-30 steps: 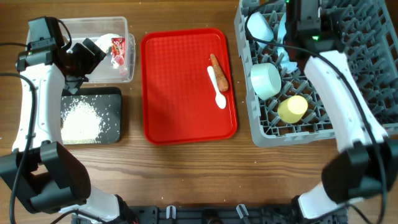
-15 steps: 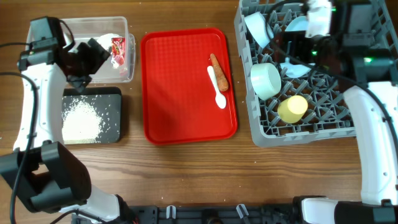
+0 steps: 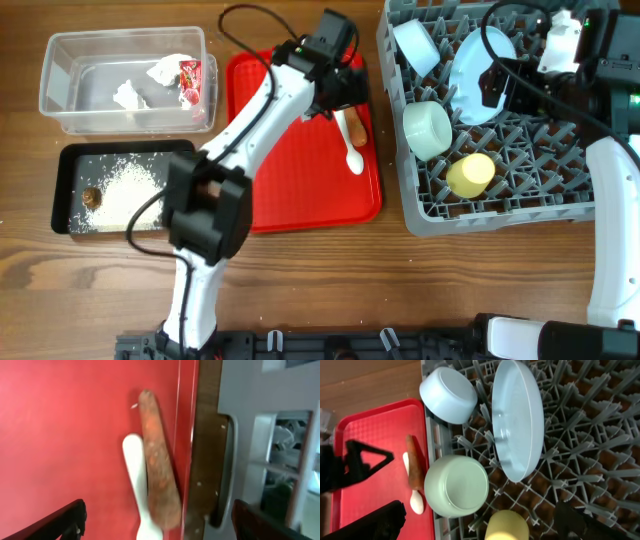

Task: Sort waste into correct bins and load items into the dishwasher rack
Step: 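Reach the left gripper to the carrot on the red tray and grasp it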

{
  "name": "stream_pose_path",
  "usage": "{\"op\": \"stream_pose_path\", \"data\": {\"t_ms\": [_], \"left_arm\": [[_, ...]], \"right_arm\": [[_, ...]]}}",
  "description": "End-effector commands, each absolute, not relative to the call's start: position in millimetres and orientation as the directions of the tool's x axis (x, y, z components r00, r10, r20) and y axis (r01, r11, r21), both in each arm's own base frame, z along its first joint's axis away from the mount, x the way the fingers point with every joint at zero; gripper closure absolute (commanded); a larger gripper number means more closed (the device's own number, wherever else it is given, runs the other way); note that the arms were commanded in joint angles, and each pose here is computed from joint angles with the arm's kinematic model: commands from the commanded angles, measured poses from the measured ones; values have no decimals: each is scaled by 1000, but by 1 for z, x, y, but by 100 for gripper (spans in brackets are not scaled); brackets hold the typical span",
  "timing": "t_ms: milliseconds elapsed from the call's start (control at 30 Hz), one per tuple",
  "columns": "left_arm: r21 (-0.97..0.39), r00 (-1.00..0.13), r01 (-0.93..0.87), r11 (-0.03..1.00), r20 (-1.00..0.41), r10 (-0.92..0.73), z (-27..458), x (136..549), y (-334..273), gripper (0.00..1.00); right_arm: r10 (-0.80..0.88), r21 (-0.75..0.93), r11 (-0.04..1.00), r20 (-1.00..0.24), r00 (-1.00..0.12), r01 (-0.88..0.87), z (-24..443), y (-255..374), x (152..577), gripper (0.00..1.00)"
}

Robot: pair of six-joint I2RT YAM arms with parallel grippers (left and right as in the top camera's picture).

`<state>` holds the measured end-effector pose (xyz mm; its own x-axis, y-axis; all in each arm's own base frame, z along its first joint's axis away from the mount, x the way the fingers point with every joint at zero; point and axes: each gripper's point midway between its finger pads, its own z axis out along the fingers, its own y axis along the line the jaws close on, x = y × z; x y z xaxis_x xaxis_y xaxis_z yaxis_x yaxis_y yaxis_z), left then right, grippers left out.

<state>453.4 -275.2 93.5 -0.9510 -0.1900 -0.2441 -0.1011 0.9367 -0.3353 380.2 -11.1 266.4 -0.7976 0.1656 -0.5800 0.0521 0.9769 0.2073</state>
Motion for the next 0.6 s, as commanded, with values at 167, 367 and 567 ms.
{"op": "stream_pose_path", "data": {"t_ms": [167,367,567], "left_arm": [[-213,-950,-12,977,-302,-77,23,471,-288,25],[-200,-956,6,980,-289,-53,-2,468,-298,37],[-93,-963,-31,995,-264,-54,-10,461,-273,50]], "right_arm": [[179,227,973,-580,-795,54,272,-9,374,2],[178,226,973,-579,-795,53,272,-9,374,2],[179,214,975,-580,-795,63,271,-11,374,2]]}}
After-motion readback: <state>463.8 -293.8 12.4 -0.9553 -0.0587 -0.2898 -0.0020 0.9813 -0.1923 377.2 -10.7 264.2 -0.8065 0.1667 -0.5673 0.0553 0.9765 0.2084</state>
